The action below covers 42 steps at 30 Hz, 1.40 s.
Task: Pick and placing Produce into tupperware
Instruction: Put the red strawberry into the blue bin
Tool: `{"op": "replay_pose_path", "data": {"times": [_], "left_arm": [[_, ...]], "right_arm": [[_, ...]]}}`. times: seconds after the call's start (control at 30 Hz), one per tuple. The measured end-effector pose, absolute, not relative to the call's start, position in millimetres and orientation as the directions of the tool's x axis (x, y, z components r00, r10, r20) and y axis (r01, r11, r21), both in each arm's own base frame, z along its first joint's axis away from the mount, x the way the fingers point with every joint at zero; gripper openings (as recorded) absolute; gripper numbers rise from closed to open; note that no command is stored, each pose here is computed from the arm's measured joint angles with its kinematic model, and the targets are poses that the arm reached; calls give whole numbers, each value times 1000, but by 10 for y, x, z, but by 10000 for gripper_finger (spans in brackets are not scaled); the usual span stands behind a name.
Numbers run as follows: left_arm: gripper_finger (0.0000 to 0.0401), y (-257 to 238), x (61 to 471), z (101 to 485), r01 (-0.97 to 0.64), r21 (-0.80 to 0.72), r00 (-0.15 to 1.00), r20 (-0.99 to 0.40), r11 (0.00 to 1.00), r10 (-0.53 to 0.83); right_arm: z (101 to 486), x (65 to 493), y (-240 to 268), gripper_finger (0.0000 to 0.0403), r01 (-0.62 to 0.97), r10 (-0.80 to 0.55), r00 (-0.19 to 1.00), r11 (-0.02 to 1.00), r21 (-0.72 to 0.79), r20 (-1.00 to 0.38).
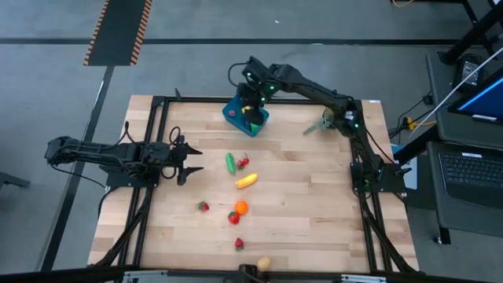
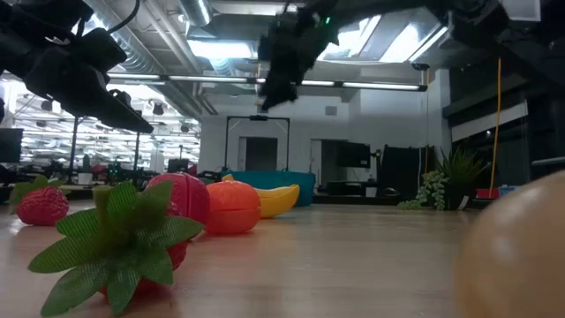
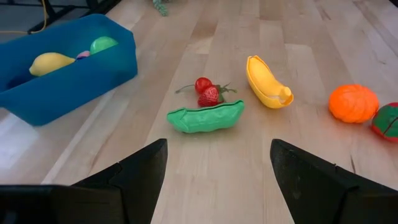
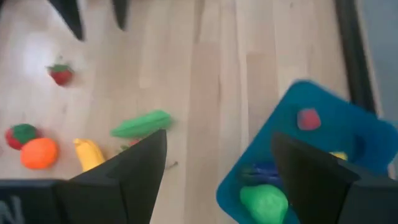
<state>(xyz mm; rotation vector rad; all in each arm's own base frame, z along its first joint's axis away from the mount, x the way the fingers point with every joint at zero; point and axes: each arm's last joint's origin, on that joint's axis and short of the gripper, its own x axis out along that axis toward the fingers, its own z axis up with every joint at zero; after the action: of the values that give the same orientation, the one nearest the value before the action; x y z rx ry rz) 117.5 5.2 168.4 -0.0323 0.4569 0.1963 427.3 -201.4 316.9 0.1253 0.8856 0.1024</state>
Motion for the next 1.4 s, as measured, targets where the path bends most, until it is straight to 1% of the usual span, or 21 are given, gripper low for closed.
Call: {"op": "replay_pose_path", "data": {"times": [0.17,0.3,0.4,0.6,0.77,0.87,0.97,1.13,1.2,1.3,1.4], "left_arm": [[279,52,1175,1684,-195,13,879,-441,981,181],[279,52,1175,1685,-195,13,879,-441,981,181],[279,52,1174,1684,-195,13,878,-442,981,181],[279,52,1172,1680,-195,13,876,-446,981,181],[279,52,1181,1697,-197,7,885,-429,980,181],[279,52,1190,1715,-197,2,894,-411,980,181],[279,52,1199,1737,-208,-30,904,-388,978,181],[279,52,1205,1749,-216,-53,909,-376,975,181],[279,52,1210,1762,-231,-101,914,-363,968,180],[279,50,1233,1773,-252,-183,919,-352,950,176],[277,32,1264,1817,-230,-175,919,-363,957,155]], "right_arm": [[3498,4165,-1780,288,-77,141,670,990,121,-729],[3546,4075,-1592,288,-99,154,668,988,118,-728],[3545,3931,-1505,288,-62,125,700,992,114,-703],[3266,3467,-1251,288,-6,56,780,997,82,-623],[3255,2926,-1067,288,62,-18,855,996,68,-519],[3208,2649,-912,288,42,-16,889,998,47,-458],[3142,2407,-769,288,15,-12,939,1000,7,-343],[2840,2142,-600,288,-12,6,975,1000,-23,-222],[2717,2075,-572,288,-8,7,981,1000,-7,-195],[2534,2022,-554,288,4,2,981,999,34,-192],[2452,2003,-546,288,5,7,981,998,59,-192]]}}
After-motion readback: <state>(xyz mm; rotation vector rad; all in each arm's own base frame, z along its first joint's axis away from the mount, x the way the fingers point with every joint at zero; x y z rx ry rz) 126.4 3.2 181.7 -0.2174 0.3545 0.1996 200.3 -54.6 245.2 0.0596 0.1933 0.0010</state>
